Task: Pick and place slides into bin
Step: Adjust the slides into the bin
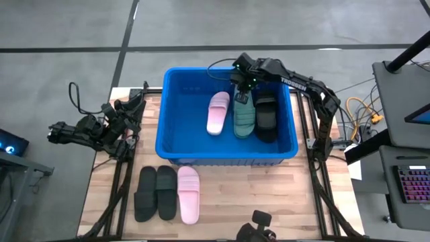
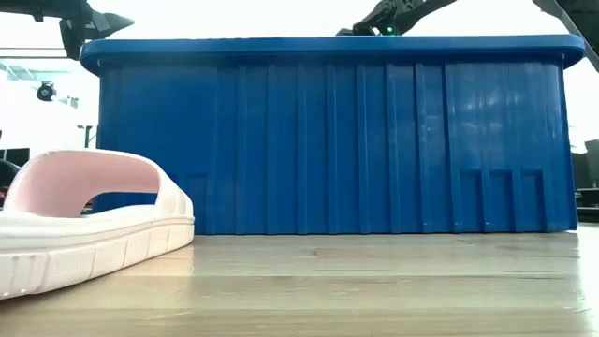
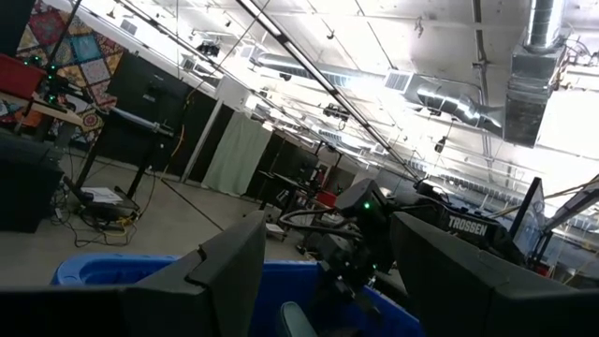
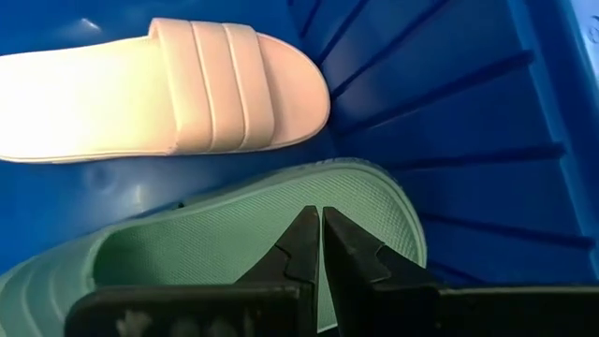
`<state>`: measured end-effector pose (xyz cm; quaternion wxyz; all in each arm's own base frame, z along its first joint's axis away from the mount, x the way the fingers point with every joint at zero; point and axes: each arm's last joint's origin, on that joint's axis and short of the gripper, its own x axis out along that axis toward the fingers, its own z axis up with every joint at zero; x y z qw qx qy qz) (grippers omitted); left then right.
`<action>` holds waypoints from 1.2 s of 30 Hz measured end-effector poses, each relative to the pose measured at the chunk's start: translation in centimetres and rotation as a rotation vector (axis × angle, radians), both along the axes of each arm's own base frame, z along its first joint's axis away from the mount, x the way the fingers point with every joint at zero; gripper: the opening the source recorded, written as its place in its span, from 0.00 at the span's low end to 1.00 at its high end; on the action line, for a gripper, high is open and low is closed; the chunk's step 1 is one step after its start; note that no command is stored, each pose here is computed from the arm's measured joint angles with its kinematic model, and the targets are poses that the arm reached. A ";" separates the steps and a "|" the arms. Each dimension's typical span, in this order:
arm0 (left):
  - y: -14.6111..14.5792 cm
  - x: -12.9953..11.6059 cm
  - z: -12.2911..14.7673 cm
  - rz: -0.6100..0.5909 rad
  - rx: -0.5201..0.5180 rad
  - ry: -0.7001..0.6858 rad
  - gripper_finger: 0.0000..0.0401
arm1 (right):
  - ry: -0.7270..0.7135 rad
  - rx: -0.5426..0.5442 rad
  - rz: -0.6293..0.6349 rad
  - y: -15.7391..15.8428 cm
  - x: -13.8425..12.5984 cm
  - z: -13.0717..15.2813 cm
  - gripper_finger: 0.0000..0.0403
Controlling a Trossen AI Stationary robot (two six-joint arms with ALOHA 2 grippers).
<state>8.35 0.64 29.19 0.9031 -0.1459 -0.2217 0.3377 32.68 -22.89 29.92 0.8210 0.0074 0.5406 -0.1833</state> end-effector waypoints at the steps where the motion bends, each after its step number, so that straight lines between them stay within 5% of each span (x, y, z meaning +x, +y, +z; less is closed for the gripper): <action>1: 0.0 0.0 0.0 0.000 0.000 0.000 0.54 | -0.001 0.001 0.000 0.0 0.0 0.0 0.02; 36: 0.0 0.0 0.0 0.000 -0.001 0.001 0.54 | 0.021 0.092 0.054 -0.5 -1.1 -0.8 0.02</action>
